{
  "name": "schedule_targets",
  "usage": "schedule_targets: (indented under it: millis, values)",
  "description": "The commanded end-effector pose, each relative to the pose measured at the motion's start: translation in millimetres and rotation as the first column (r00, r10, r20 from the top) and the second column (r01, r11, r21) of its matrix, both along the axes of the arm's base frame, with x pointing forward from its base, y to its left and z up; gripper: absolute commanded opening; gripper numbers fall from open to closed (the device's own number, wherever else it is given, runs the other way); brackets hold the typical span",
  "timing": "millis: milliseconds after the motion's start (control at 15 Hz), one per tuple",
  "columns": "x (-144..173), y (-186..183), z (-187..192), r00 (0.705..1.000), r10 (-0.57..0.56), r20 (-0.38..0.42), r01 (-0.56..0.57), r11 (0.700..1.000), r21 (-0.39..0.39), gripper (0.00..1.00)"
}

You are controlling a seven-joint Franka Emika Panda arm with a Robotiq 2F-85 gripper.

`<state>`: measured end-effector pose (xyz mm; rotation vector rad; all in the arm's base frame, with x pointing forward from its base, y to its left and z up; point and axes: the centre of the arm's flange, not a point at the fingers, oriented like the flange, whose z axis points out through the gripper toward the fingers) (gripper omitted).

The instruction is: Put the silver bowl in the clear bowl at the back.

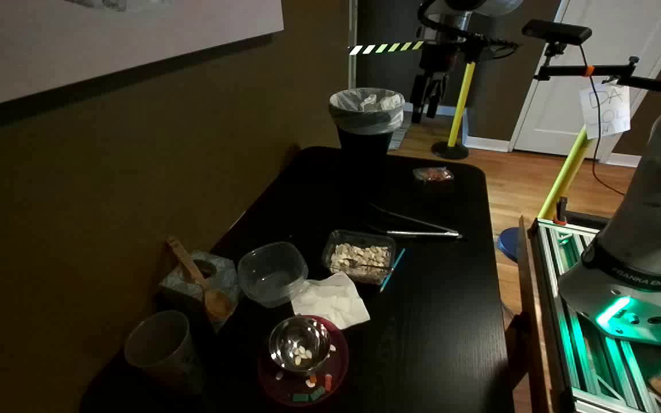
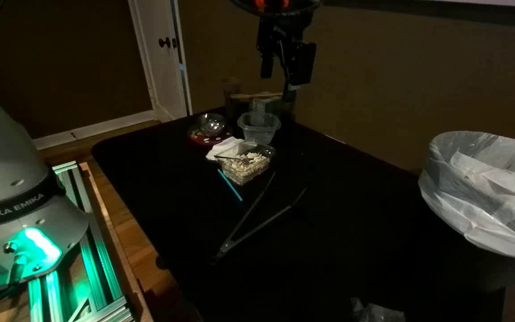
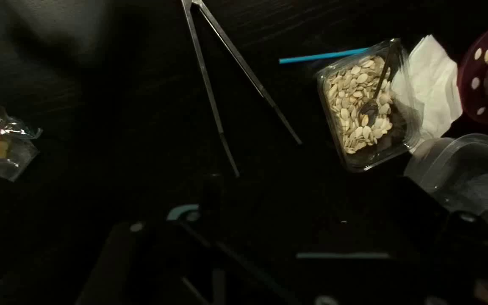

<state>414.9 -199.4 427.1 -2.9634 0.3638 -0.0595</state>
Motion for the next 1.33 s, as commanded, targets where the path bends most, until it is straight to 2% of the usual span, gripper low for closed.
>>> schedule_targets:
  millis: [0,333,400,467,533,800,1067,1133,1267]
  values:
    - [0.0,0.0,0.0,1.000,0.000,0.000,0.000,1.000,0.000,1.00]
    - [0.0,0.0,0.0,1.000,0.000,0.000,0.000,1.000,0.000,1.00]
    - [0.5,9.5,-3.3,0.999,0.040,0.008,-0.040,0.999,0.003,1.00]
    - [3.6,23.4,-10.6,0.999,0.044,0.026,-0.042,0.997,-0.064,1.00]
    - [8.8,33.3,-18.5,0.997,0.061,0.043,-0.056,0.994,-0.092,1.00]
    - [7.8,80.8,-68.0,0.985,0.160,0.060,-0.149,0.976,-0.156,1.00]
    - [-34.9,147.3,-101.0,0.934,0.354,0.043,-0.347,0.930,-0.121,1.00]
    - [-43.9,161.9,-105.5,0.917,0.399,0.023,-0.395,0.913,-0.099,1.00]
    - [-61.6,197.1,-108.2,0.885,0.466,-0.018,-0.466,0.885,-0.005,1.00]
